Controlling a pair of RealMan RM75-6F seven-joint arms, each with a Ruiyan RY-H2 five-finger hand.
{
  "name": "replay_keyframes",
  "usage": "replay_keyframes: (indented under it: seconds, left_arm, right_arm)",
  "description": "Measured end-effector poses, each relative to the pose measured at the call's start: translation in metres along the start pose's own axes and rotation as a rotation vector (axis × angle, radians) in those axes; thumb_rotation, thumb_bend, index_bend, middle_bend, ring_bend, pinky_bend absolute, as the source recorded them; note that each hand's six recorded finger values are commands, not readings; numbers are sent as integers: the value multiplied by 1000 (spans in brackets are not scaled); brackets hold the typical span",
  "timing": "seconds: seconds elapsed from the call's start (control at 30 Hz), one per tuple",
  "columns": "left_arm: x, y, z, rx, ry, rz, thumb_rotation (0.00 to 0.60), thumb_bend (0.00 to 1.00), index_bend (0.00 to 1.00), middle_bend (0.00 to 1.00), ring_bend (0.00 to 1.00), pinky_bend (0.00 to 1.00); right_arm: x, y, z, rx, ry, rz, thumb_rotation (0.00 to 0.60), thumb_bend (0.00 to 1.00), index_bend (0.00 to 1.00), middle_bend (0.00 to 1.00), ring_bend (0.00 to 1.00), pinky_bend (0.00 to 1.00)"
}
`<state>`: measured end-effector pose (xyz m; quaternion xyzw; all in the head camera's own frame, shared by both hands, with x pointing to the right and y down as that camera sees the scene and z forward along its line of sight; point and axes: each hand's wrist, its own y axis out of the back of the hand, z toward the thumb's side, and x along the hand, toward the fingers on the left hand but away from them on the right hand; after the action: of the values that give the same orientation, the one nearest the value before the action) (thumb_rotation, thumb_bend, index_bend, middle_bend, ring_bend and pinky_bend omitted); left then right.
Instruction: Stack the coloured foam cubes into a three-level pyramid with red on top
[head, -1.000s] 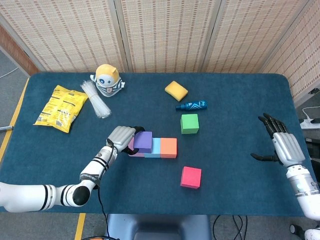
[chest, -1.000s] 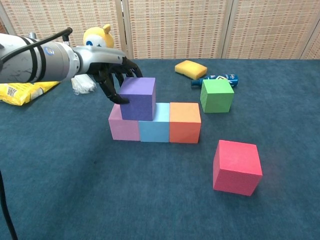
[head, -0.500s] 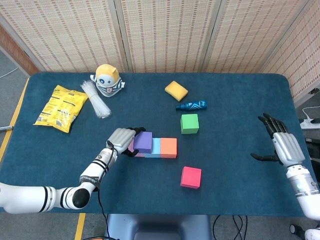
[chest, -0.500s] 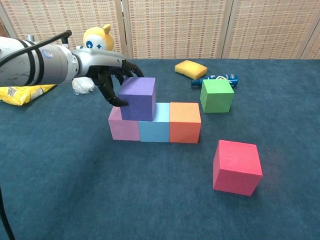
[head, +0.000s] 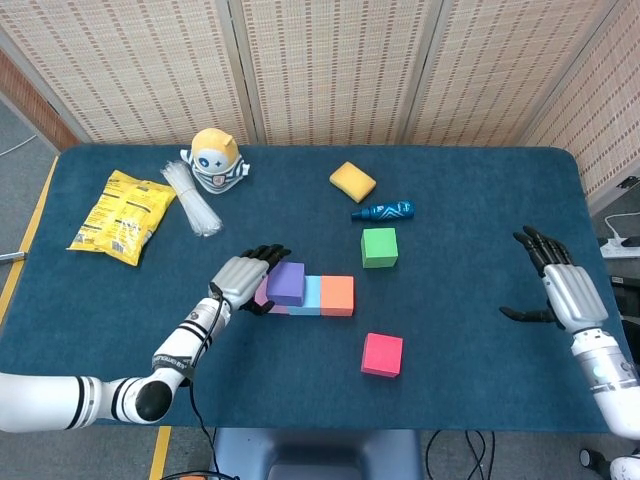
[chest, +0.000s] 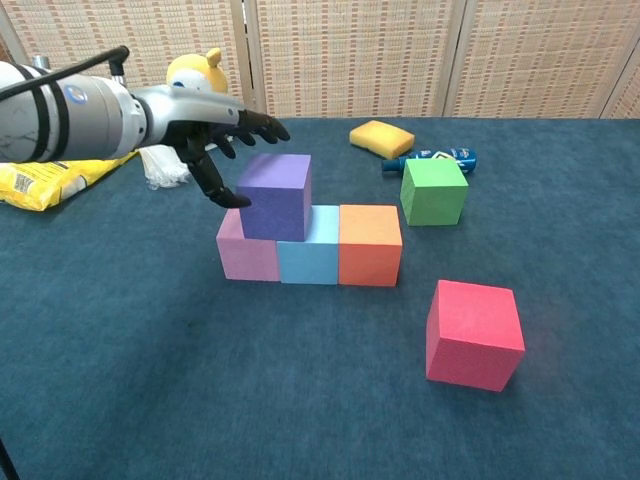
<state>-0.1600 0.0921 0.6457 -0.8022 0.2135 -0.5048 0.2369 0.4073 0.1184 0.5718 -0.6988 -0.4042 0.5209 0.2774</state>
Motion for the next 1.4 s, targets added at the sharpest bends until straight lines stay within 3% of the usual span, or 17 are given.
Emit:
replay_keyframes:
  seconds: [0.17,0.3,0.5,0.6,0.97,1.4]
  left_arm:
    - [-13,18,-18,18,25,77,600,339,0,0,0,87]
    - [-31,34,-50,44,80,181,600,338,0,0,0,87]
    - [-63,43,-103,35,167,311,600,335,54,5,0,91]
    - [-75,42,-125,41,192,346,600,333,71,12,0,91]
    - [-98,30,-164,32,212,367,600,335,99,23,0,99]
    - [-112,25,-168,-18,179,386,600,336,101,22,0,100]
  right_arm:
    - [-12,-3,7,0,22,41,600,161,0,79,7,218]
    - [-32,-10,17,11,45,92,600,161,14,129,55,278]
    - [-80,-31,38,32,71,179,600,161,96,176,86,313]
    - [-108,-46,54,49,82,223,600,161,113,185,94,326]
    - [-182,-96,111,173,109,304,600,161,206,242,138,349]
    - [-214,-126,127,258,70,330,600,161,389,333,243,382]
